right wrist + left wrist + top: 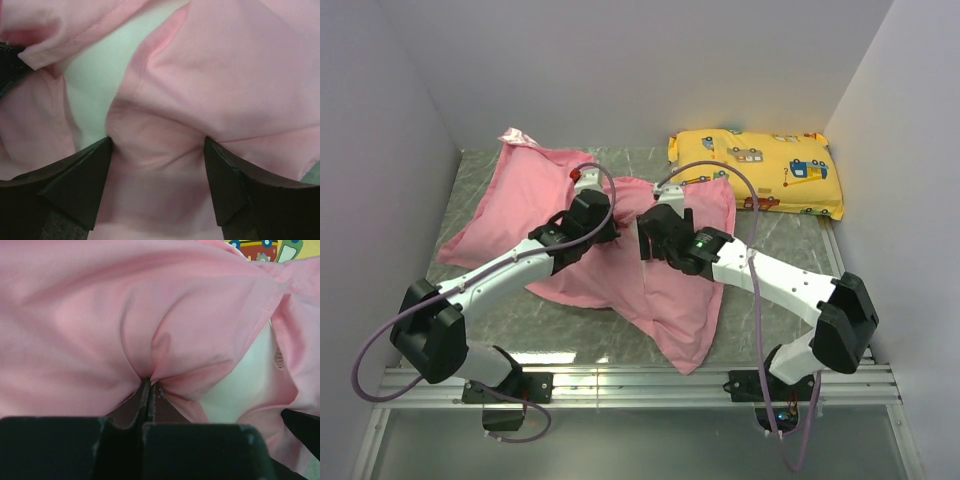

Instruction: Remove the pillowcase from the pillow

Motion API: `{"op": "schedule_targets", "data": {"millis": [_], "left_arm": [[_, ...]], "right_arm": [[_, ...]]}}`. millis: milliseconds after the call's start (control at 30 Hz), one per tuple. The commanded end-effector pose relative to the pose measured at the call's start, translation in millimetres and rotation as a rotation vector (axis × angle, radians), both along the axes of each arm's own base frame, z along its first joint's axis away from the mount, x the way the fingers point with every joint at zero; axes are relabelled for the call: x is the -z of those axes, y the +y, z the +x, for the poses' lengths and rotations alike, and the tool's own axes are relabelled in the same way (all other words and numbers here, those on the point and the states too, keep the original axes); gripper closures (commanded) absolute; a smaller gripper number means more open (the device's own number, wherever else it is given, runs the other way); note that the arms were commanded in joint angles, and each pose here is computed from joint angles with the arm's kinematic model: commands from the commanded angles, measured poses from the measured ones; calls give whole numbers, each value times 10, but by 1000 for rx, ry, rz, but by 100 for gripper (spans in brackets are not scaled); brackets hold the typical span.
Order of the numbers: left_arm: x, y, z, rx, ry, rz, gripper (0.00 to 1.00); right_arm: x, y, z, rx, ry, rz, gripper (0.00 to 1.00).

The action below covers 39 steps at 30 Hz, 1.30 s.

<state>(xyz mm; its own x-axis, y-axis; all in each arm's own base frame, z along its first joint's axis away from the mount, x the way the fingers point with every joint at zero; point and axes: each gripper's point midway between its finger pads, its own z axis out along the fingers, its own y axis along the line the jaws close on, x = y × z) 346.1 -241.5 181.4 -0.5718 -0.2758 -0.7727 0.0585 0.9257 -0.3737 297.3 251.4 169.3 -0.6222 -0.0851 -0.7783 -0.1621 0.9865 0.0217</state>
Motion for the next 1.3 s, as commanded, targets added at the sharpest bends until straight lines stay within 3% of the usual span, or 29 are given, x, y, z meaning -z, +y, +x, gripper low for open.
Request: {"op": "schedule_targets", "data": {"millis": [0, 100, 133, 233, 333, 433, 600, 733, 833, 867, 933, 967, 1067, 1267], "left_arm": [[114, 197, 13, -37, 40, -7, 100], [138, 378, 68, -92, 58, -27, 100], [147, 462, 97, -111, 64, -42, 100], [120, 623, 150, -163, 67, -85, 99], [32, 795, 197, -221, 53, -137, 99], [-116, 878, 245, -236, 21, -183, 99], [-168, 699, 259, -142, 23, -182, 100], [-316, 558, 235, -114, -8, -96, 95], [-369, 569, 205, -115, -15, -25, 84], [-420, 560, 192, -102, -30, -7, 69], [-520, 477, 135, -82, -58, 26, 54], [-563, 443, 104, -62, -72, 48, 40], [-725, 280, -2, -23, -105, 86, 24], [-1040, 36, -269, -3, -165, 206, 16]], "right_arm": [[-179, -309, -6, 91, -57, -81, 25], [-152, -552, -74, 144, -61, -77, 46], [-137, -610, -95, 154, -58, -74, 59], [61, -888, -177, 204, -21, -73, 82], [303, -1160, -189, 264, 43, -19, 98], [468, -1274, -147, 276, 64, 101, 100], [722, -718, -165, 94, 186, 289, 100], [745, -519, -64, 55, 178, 367, 100], [688, -516, -23, 49, 150, 369, 100], [657, -516, -15, 47, 140, 373, 100], [603, -507, -10, 40, 124, 381, 100], [595, -509, -5, 42, 122, 384, 100], [561, -510, -4, 38, 113, 387, 100], [487, -527, -4, 40, 95, 391, 100]]}}
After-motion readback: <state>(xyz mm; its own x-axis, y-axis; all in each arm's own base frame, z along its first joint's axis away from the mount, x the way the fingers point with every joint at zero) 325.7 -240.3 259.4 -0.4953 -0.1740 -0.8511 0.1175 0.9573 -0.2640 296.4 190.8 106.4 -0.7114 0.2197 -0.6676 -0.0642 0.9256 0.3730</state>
